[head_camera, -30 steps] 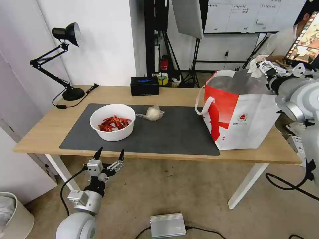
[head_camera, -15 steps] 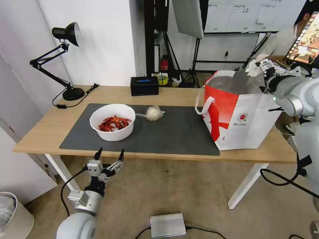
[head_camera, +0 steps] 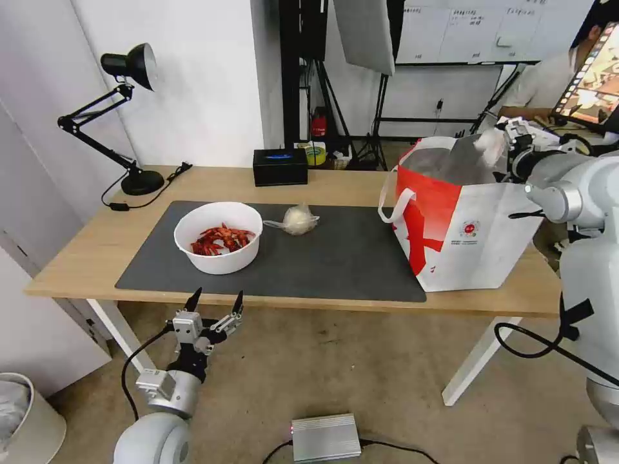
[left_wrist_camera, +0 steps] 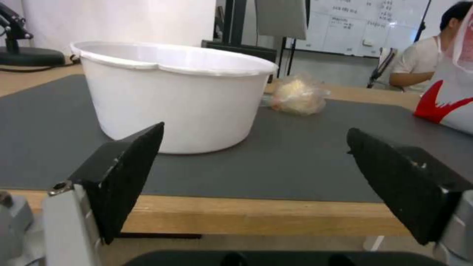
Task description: Pick up the trash from the table and place it into the takeout bag.
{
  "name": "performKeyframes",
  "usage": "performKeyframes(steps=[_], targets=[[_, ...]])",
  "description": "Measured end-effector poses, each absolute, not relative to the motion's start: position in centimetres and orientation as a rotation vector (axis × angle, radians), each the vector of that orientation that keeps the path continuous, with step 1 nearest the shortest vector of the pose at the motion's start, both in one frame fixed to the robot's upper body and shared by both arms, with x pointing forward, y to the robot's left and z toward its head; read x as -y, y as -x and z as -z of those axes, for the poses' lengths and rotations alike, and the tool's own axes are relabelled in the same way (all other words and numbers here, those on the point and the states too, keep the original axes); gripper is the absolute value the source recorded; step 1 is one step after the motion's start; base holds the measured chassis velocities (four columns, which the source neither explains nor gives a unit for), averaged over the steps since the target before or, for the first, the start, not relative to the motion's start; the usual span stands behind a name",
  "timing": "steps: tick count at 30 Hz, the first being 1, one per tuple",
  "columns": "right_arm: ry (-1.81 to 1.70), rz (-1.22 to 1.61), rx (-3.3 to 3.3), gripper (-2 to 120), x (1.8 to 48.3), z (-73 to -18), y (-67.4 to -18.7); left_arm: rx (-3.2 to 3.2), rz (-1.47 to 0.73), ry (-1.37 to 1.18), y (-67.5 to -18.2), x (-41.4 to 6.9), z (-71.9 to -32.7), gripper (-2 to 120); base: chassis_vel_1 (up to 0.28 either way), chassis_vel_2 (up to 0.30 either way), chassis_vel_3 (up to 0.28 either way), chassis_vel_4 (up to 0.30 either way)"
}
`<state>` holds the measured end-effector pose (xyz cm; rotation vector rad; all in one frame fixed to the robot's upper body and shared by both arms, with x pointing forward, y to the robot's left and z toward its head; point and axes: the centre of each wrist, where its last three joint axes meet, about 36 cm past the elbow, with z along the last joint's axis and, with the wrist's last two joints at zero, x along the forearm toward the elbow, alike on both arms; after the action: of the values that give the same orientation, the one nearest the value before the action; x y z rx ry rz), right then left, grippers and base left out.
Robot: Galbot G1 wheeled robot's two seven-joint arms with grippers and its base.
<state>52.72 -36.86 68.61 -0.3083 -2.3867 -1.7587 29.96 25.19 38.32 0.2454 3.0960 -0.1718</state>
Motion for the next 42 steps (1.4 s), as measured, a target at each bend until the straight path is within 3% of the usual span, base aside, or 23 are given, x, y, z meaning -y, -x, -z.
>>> performKeyframes(steps=[12, 22, 26, 42], targets=[[0.173, 1.492, 2.682, 100, 35.0, -67.3, -50.9, -3.099, 0.176, -0.246, -30.0, -25.1, -38.1, 100, 0.000, 0.000, 0.000, 0.000], [-0.006, 0.693, 3.259, 100, 32.6, -62.0, -46.9, -3.095, 0.176, -0.253, -30.0, -25.0, -38.3, 100, 0.000, 0.000, 0.000, 0.000], [-0.091, 0.518, 3.375, 99, 32.3, -60.7, -45.2, -3.094, 0.175, -0.254, -30.0, -25.0, -38.3, 100, 0.000, 0.000, 0.000, 0.000], [-0.265, 0.291, 3.516, 100, 31.9, -55.5, -38.8, -3.085, 0.203, -0.253, -30.2, -24.2, -38.3, 100, 0.000, 0.000, 0.000, 0.000]])
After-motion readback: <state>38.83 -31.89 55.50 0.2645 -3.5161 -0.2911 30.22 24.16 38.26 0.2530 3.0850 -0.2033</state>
